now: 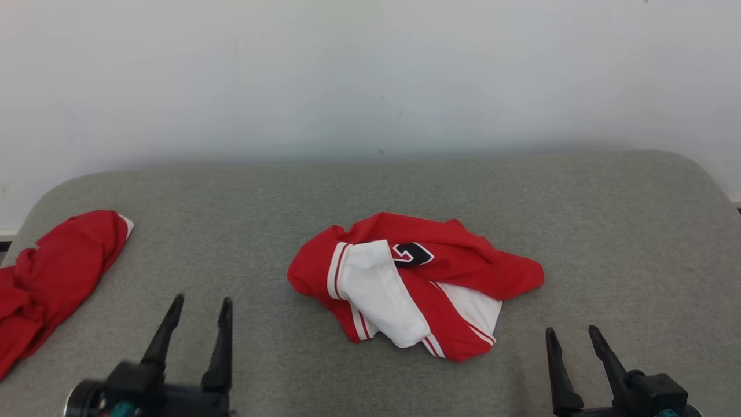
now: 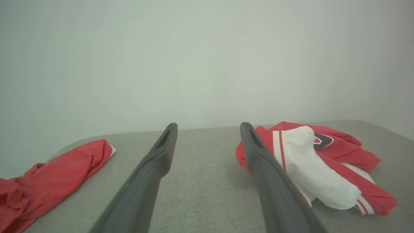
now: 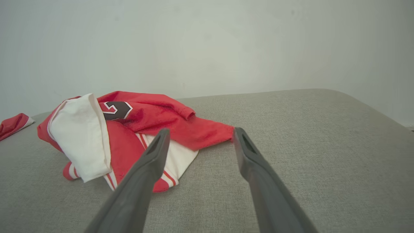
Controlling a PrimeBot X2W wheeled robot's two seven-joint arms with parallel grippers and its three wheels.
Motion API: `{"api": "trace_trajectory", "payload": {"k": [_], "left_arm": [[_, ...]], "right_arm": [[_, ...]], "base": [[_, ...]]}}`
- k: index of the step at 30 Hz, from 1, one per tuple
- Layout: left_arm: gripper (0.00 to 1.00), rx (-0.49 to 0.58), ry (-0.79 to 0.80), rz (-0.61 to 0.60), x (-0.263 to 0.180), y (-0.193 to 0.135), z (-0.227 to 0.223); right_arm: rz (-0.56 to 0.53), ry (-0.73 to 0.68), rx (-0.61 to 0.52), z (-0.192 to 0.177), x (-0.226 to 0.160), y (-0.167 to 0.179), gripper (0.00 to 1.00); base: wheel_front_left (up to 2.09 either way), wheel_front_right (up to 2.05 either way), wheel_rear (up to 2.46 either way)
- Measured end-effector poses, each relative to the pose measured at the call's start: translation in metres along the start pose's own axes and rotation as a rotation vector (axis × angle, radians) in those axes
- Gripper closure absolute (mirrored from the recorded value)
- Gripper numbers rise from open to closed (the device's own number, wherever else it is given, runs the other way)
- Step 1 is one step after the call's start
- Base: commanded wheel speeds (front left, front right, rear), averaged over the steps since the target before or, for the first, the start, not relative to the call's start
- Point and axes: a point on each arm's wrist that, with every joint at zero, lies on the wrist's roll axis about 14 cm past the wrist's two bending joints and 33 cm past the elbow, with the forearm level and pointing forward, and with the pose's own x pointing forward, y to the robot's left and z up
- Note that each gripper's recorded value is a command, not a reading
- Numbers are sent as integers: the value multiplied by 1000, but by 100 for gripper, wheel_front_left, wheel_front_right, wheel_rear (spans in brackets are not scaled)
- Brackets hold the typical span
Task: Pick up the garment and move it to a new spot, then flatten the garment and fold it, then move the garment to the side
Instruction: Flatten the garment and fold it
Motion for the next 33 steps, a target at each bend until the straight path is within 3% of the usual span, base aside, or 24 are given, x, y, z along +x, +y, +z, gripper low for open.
{"api": "trace_trajectory", "payload": {"k": [14, 26, 28, 29, 33], "left_arm": [[0, 61, 85, -319, 90, -86, -9], [0, 107, 421, -454, 102, -119, -96], [80, 116, 457, -461, 102, -120, -107], [100, 116, 459, -462, 103, -120, -109], [100, 103, 421, -469, 111, -125, -105]], "right_arm": [[-151, 6, 21, -4, -19, -45, 0], [-263, 43, 34, -17, -29, -77, 0], [-272, 46, 35, -18, -29, -80, 0], [-277, 48, 37, -19, -30, -81, 0], [-292, 51, 35, -20, -32, -86, 0]], "base": [[0, 0, 0], [0, 0, 0], [0, 0, 0], [0, 0, 0], [0, 0, 0]]}}
